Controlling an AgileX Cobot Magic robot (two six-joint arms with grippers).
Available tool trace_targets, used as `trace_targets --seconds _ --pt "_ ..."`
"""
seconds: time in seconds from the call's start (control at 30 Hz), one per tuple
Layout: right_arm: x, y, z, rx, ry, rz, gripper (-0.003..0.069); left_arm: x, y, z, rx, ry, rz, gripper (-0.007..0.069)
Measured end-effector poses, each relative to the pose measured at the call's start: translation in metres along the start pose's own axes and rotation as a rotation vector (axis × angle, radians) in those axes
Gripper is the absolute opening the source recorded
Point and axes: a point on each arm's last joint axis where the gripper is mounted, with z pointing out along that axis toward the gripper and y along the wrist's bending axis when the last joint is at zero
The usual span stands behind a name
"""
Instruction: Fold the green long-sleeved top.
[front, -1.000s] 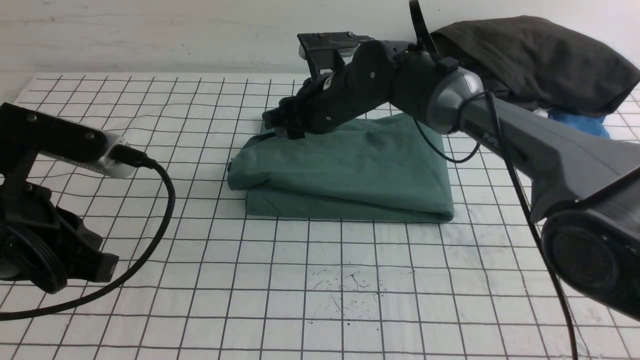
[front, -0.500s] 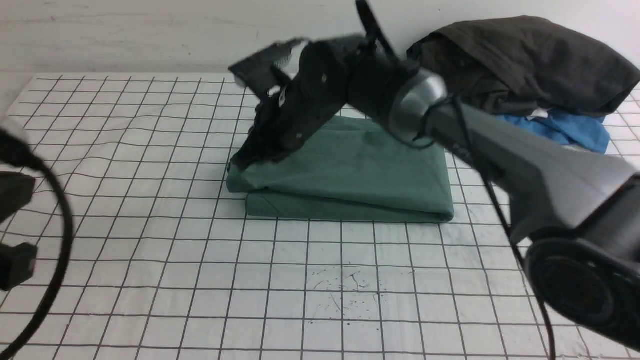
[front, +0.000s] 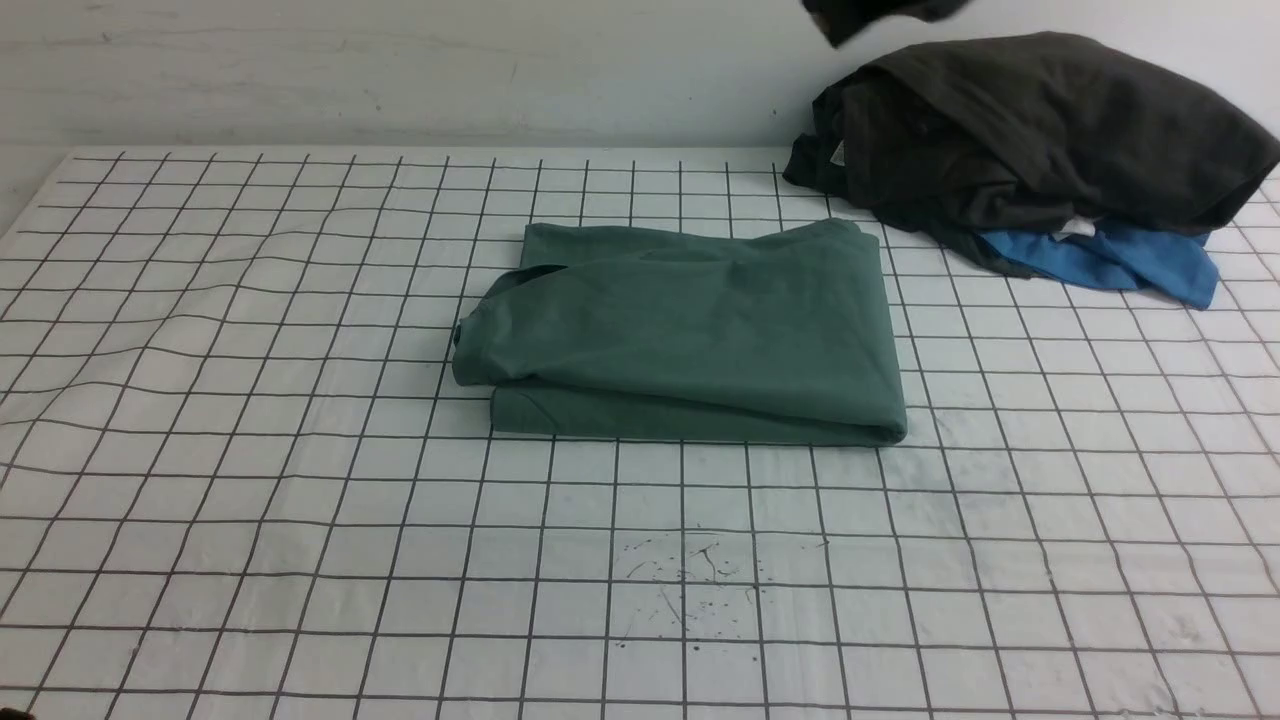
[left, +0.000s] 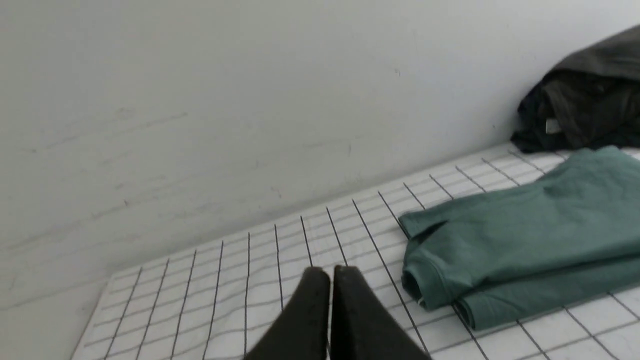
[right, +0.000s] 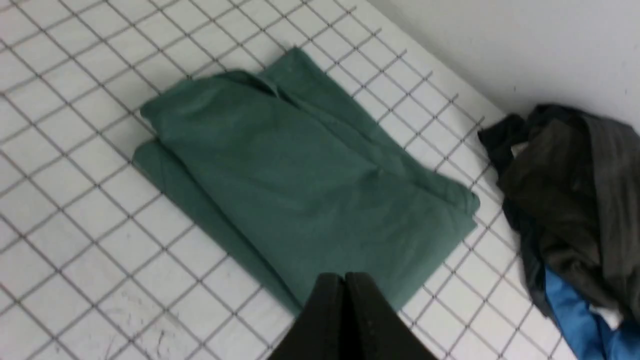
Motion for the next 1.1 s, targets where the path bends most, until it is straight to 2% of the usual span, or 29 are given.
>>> trace_targets --seconds 0.13,0.27,0.33,0.37,0.4,0.5,0.6,0.73,0.83,1.1 --pt "0.051 0.009 -0.006 -0.013 0.104 0.006 -0.0015 0.003 0.0 -0.005 -0.016 -0.065 -0.001 -0.0007" --pt "0.093 0.026 -0.007 -0.051 0.103 0.026 -0.0015 0.004 0.0 -0.006 -0.017 -0.068 -0.001 -0.0007" --pt "0.129 0.042 -0.012 -0.082 0.024 0.063 -0.0015 0.004 0.0 -0.006 -0.017 -0.068 -0.001 -0.0007" --pt "0.131 0.042 -0.016 -0.077 -0.008 0.068 -0.0015 0.004 0.0 -0.006 -0.017 -0.068 -0.001 -0.0007" --pt "0.154 0.052 -0.016 -0.091 -0.063 0.099 -0.0015 0.004 0.0 -0.006 -0.017 -0.069 -0.001 -0.0007" --pt "0.189 0.067 -0.019 -0.1 -0.224 0.194 -0.0015 0.004 0.0 -0.006 -0.017 -0.069 -0.001 -0.0007" --pt "0.223 0.078 -0.017 -0.084 -0.386 0.321 -0.0015 0.004 0.0 -0.006 -0.017 -0.069 -0.001 -0.0007" --pt "0.251 0.083 -0.011 -0.045 -0.49 0.428 -0.0015 0.004 0.0 -0.006 -0.017 -0.069 -0.001 -0.0007" --pt "0.278 0.091 0.003 -0.033 -0.449 0.475 -0.0015 0.004 0.0 -0.006 -0.017 -0.069 -0.001 -0.0007" --pt "0.329 0.109 0.024 -0.044 -0.286 0.486 -0.0015 0.004 0.0 -0.006 -0.017 -0.069 -0.001 -0.0007"
